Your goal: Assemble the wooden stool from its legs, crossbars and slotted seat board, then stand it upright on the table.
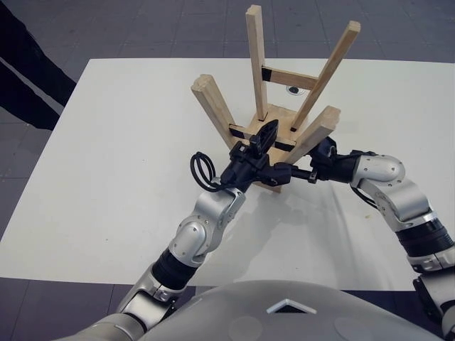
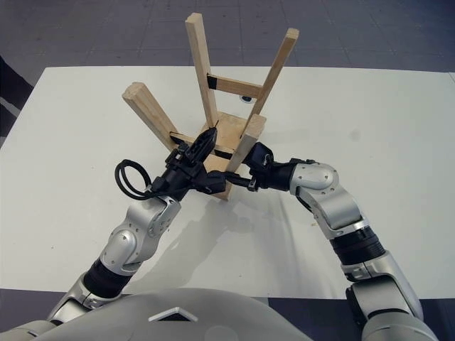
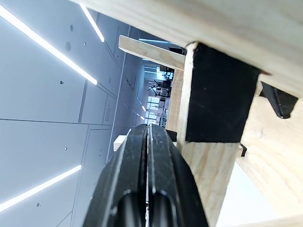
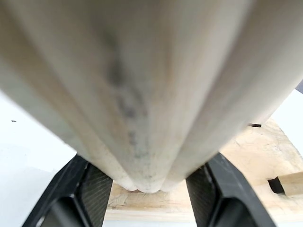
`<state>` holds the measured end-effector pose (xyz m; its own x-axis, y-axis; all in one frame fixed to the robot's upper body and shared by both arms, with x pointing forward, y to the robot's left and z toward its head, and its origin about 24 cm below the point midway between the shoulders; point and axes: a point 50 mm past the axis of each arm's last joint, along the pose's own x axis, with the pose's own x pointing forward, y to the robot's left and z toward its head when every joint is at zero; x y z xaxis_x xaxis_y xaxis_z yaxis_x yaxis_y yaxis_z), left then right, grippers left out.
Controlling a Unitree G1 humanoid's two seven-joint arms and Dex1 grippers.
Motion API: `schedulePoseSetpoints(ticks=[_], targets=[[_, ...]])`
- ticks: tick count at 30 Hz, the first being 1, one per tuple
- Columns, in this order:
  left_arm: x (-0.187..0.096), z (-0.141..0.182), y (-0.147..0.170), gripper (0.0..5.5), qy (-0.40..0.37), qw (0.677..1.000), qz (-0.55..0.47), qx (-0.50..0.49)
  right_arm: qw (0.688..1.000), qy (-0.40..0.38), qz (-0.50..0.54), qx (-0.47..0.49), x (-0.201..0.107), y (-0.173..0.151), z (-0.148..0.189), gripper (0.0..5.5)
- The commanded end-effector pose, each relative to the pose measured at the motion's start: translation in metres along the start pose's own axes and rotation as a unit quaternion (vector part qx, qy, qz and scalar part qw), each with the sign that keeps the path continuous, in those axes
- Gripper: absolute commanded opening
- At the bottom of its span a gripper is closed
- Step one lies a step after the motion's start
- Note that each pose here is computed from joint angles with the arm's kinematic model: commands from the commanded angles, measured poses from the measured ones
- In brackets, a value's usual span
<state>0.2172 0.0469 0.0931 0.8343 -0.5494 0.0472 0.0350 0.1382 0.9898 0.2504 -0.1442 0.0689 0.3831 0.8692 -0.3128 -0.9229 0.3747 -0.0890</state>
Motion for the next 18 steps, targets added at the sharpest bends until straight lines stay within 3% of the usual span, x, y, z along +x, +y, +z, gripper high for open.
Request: schedulePoseSetpoints(ticks=[1, 5, 9, 16, 18], targets=[[-0.026, 0.004, -0.075, 0.1, -0.01, 0.978, -0.207, -0.029, 0.976, 0.157, 0.023, 0.149, -0.001, 0.055, -0.084, 2.04], [-0.023, 0.006, -0.069, 0.1, -0.02, 0.983, -0.178, -0.032, 0.982, 0.089, 0.03, 0.162, 0.006, 0.064, -0.079, 2.04], [-0.022, 0.006, -0.066, 0.1, -0.022, 0.986, -0.164, -0.031, 0.986, 0.072, 0.023, 0.146, 0.008, 0.062, -0.078, 2.04], [-0.021, 0.006, -0.064, 0.1, -0.025, 0.988, -0.153, -0.029, 0.986, 0.076, 0.021, 0.147, 0.008, 0.059, -0.079, 3.56], [-0.02, 0.007, -0.06, 0.1, -0.025, 0.989, -0.142, -0.027, 0.986, 0.082, 0.027, 0.144, 0.007, 0.059, -0.078, 3.68]])
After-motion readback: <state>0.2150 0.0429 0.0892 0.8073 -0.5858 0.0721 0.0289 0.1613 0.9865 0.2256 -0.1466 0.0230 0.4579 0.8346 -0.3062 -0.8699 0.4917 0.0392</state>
